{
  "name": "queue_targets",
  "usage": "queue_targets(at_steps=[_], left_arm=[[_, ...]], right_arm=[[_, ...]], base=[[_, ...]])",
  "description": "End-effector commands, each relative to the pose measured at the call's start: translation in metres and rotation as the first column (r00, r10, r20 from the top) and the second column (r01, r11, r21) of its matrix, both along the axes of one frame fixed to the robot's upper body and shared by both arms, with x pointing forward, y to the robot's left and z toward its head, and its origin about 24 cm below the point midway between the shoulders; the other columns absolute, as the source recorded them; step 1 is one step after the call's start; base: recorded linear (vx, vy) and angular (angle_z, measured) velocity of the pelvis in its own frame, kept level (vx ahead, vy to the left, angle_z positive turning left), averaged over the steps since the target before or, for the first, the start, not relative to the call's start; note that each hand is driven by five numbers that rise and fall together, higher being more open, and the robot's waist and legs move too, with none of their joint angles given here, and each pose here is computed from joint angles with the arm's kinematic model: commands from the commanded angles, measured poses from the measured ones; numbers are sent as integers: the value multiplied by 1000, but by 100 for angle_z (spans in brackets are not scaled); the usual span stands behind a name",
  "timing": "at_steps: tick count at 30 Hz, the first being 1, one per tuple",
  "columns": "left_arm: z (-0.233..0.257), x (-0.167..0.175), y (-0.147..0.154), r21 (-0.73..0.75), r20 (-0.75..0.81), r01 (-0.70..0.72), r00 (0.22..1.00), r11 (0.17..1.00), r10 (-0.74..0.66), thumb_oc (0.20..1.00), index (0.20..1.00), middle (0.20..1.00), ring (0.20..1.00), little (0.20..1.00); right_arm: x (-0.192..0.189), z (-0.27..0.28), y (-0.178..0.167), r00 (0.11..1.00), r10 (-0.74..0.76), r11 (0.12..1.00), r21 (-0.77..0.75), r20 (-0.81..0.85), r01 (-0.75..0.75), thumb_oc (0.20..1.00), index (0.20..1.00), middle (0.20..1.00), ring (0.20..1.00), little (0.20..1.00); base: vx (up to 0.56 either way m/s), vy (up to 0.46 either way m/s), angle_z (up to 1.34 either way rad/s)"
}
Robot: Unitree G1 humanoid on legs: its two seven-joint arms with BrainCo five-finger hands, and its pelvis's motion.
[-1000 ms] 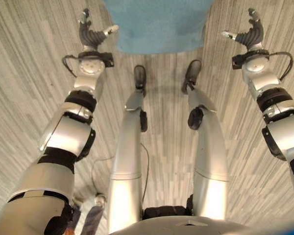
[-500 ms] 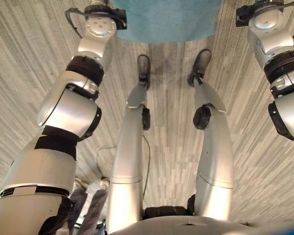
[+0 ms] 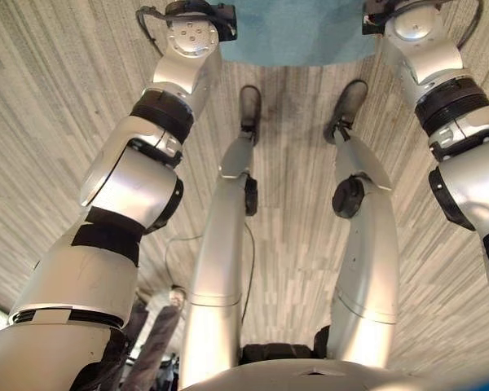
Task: Pick up all the scattered cushions and arrange them neatly on the sofa.
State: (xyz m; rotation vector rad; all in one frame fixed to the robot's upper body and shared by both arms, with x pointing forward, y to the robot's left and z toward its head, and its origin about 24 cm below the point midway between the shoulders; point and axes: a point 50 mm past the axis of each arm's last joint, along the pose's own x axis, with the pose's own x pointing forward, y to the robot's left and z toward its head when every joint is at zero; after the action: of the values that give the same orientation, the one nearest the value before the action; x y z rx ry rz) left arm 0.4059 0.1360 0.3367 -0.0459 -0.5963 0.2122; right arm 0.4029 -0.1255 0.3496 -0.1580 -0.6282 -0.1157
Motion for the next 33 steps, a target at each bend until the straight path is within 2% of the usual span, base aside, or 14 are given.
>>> queue_targets(at_steps=[1,6,15,17,18,23,25,33], left_arm=[[4,-17,-41,-32,158,201,968,979,-194,200,200,200,200,200],[-23,-30,-30,-82,201,260,950,962,-239,200,200,200,200,200],[-90,-58,-11,-123,177,278,951,953,-255,200,200,200,200,200],[-114,-71,2,-103,151,261,958,960,-245,200,200,200,200,200],[-141,-81,9,-145,102,259,964,955,-246,200,200,200,200,200],[-181,-102,18,-166,10,265,964,950,-267,200,200,200,200,200],[-200,-115,22,-153,-49,268,959,951,-279,200,200,200,200,200],[-231,-140,33,-85,-172,252,949,964,-264,200,200,200,200,200]], right_arm=[[-41,-9,126,884,453,888,-157,119,-433,200,200,200,200,200],[-54,-22,108,876,444,885,-244,189,-396,200,200,200,200,200],[-67,-62,53,901,366,923,-219,234,-318,200,200,200,200,200],[-77,-80,43,901,366,926,-187,231,-328,200,200,200,200,200],[-83,-102,35,910,368,927,-153,193,-342,200,200,200,200,200],[-95,-144,21,927,363,930,-98,91,-355,200,200,200,200,200],[-103,-171,19,921,389,920,-60,2,-388,200,200,200,200,200],[-118,-210,14,907,401,914,-15,-130,-406,200,200,200,200,200]], base=[[0,0,0],[-14,4,-1],[-15,0,-2],[-54,-19,-3],[-39,-42,-2],[79,-9,7],[128,27,10],[119,109,2]])
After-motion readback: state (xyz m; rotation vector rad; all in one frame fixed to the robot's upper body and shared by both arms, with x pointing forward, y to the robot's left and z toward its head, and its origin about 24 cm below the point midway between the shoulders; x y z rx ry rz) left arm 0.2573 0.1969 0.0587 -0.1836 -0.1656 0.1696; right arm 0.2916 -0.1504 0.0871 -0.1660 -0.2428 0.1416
